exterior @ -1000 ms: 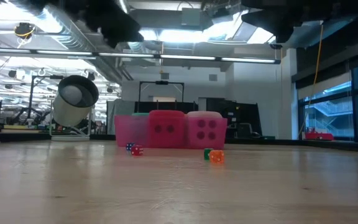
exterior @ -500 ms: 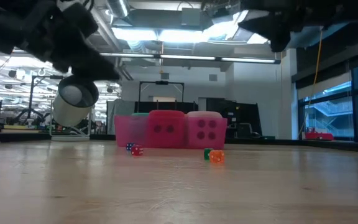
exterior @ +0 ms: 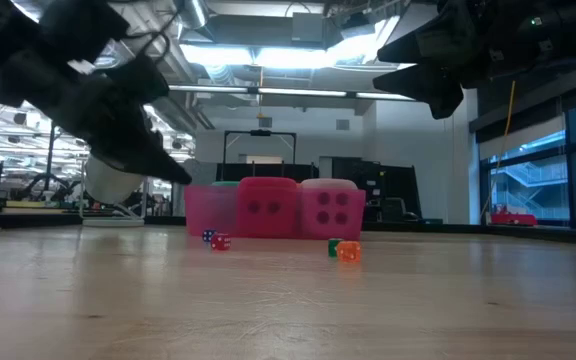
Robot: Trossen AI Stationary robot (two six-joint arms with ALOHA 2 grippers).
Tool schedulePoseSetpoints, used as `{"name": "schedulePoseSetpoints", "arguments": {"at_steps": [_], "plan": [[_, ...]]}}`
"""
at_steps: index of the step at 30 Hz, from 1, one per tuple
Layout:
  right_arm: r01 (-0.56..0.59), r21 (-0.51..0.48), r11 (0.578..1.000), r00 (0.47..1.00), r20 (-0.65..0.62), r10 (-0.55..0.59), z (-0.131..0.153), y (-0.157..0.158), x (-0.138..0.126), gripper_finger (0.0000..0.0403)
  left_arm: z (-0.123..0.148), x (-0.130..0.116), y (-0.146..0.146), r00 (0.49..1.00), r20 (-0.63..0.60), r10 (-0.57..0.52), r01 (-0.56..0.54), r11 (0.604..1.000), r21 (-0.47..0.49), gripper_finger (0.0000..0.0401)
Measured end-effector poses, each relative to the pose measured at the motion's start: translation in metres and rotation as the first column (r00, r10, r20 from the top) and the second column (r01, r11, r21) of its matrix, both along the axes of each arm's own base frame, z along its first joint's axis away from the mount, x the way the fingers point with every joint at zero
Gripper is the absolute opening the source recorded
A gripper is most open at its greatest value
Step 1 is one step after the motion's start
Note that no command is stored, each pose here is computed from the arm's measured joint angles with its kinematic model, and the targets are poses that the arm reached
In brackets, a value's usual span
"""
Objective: Pick & Place Dice
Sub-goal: Put the small blue dice into the pink bin
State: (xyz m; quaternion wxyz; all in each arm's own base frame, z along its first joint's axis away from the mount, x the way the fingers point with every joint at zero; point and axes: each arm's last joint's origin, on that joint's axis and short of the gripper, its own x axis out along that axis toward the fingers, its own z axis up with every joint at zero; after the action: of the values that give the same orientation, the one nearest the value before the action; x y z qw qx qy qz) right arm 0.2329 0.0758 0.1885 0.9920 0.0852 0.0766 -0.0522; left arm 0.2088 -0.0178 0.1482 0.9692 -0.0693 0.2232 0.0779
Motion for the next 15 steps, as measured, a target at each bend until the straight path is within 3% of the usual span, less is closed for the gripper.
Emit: {"name": "schedulePoseSetpoints", "arguments": {"at_steps": [6,15], "plan": [[-0.002,-0.014,1.000,1.000,-0.001,0.002,0.000,0.000,0.000,0.0241,-0.012,0.014,0.012,0.996,-0.083,0.038,-0.041,0.999,-0.031,0.0169],[-0.004,-0.024,1.000,1.000,-0.006,0.004,0.000,0.000,0.000,0.0241,-0.028,0.039,0.018,0.983,-0.185,-0.003,0.004,1.000,0.004,0.0169]]}}
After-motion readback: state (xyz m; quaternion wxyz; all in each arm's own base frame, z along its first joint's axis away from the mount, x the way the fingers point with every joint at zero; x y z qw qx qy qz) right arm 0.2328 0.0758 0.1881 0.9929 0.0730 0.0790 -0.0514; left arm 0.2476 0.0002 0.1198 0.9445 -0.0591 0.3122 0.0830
